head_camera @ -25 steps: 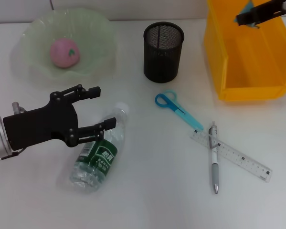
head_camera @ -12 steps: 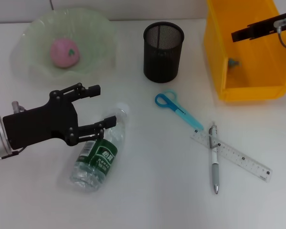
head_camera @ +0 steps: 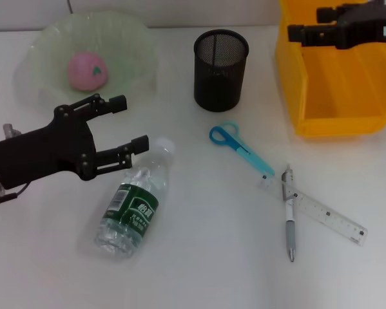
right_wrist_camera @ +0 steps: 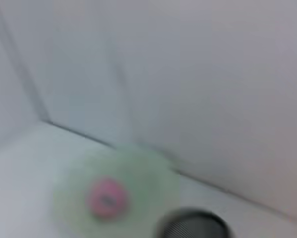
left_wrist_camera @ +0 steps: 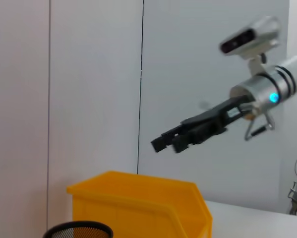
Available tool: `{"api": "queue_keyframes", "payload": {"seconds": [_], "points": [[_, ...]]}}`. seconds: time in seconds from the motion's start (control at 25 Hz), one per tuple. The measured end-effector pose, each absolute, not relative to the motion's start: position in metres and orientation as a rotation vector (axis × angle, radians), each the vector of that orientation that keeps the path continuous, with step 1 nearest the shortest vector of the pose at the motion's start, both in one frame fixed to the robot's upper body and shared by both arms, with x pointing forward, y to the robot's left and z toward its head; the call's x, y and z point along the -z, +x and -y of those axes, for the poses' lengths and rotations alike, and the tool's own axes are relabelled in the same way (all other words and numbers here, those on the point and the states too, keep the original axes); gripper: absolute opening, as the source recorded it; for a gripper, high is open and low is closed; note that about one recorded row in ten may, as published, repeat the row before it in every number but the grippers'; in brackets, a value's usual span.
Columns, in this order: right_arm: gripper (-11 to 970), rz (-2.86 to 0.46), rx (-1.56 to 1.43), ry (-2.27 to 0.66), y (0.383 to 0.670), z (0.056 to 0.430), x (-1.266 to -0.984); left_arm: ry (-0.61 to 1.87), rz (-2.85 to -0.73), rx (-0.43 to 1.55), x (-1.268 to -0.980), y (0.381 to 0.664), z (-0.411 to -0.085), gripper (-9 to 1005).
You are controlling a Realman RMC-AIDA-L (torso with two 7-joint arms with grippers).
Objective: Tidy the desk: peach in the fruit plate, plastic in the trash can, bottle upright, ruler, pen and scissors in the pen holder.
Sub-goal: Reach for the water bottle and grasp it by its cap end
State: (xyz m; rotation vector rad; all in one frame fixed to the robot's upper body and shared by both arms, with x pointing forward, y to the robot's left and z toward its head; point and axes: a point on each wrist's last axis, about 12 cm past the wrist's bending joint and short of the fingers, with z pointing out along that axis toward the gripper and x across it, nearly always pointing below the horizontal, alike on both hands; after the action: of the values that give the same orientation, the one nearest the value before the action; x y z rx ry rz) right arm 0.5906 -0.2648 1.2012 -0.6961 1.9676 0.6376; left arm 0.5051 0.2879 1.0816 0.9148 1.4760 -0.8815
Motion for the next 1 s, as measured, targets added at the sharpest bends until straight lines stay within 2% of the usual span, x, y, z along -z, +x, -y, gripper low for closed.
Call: {"api": "queue_keyframes", "payload": {"seconds": [0.2,0.44,0.6,0.68,0.8,0.84,1.0], "points": [[784,-1.673,-0.845,-0.807,0.551,0.278,-1.172,0.842,-1.468,0.897,-1.086,0.505,-0.292,824],[784,-1.647,-0.901,-0.953,0.519,0.29,-1.131,0.715,-1.614,0.938,-1.104,0.519,-0.299,822],[784,-1.691,-0.894,-0.984,0.506,0.294,-1.108,0.69,-1.742,0.901,-1.115,0.525,-0.293,821],[784,-1.717,-0.895,-0.968,0.504,0.296,-1.102,0.724,-1.846,0.821,-1.133,0.524,-0.277,820],[784,-1.74,-0.894,-0.958,0.502,0.3,-1.097,0.727,-1.919,0.766,-1.144,0.523,-0.267,819],[784,-1.745,-0.893,-0.96,0.501,0.3,-1.097,0.722,-2.024,0.693,-1.161,0.522,-0.251,819],[784,-1.781,-0.888,-0.985,0.499,0.3,-1.091,0.71,-2.054,0.686,-1.164,0.523,-0.247,817]]}}
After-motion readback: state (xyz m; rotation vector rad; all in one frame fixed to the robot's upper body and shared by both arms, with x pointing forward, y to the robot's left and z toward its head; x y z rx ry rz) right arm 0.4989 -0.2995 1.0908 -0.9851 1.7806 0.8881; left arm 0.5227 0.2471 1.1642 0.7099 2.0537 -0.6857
